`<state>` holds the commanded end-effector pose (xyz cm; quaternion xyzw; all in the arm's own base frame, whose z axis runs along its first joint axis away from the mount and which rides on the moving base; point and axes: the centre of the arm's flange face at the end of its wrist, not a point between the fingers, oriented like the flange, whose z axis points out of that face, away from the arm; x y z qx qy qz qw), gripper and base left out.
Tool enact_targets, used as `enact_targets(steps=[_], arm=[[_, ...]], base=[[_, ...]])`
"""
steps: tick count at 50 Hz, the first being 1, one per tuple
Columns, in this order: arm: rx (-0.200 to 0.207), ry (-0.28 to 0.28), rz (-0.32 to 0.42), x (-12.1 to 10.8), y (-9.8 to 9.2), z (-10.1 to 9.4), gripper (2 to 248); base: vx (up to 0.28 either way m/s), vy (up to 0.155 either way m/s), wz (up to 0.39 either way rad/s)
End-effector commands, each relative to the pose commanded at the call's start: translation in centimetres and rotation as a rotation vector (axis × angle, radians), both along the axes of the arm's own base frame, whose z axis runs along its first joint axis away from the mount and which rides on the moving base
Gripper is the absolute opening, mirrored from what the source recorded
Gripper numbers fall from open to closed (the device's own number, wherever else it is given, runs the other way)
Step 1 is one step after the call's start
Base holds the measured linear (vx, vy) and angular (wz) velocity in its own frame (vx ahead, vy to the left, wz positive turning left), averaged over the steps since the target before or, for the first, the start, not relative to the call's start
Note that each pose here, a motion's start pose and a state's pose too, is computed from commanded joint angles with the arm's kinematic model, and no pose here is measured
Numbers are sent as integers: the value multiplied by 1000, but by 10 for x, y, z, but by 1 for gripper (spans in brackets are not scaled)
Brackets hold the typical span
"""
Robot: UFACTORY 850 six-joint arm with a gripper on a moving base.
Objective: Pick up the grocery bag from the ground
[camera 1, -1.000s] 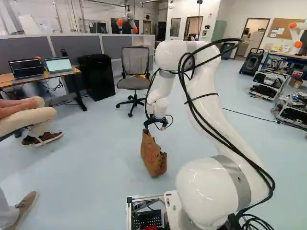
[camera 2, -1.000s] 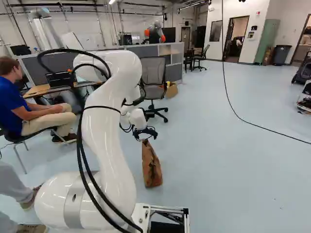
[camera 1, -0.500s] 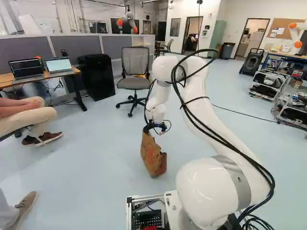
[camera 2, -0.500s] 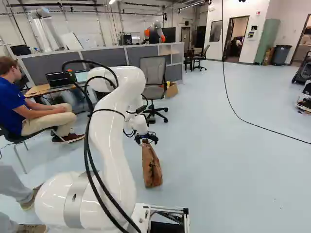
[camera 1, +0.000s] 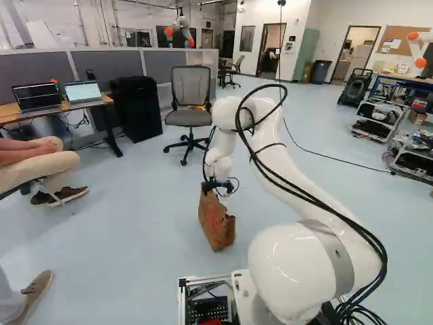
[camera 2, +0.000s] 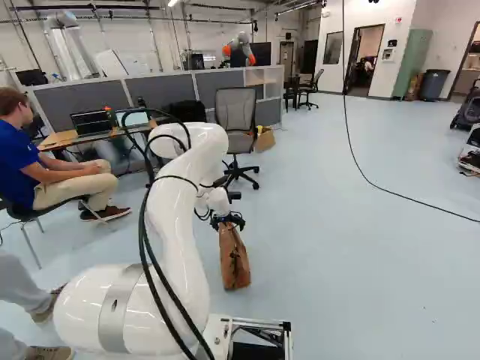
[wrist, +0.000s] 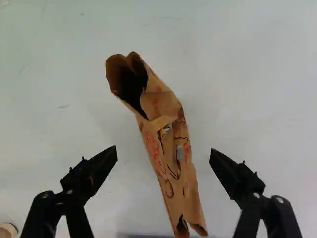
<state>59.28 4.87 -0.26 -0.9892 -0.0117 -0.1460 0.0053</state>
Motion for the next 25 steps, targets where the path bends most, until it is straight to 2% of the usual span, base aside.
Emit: enact_targets(steps=[25], arm=[[-2, 20, 0, 6, 0, -71, 247]], base=[[0, 0, 0]])
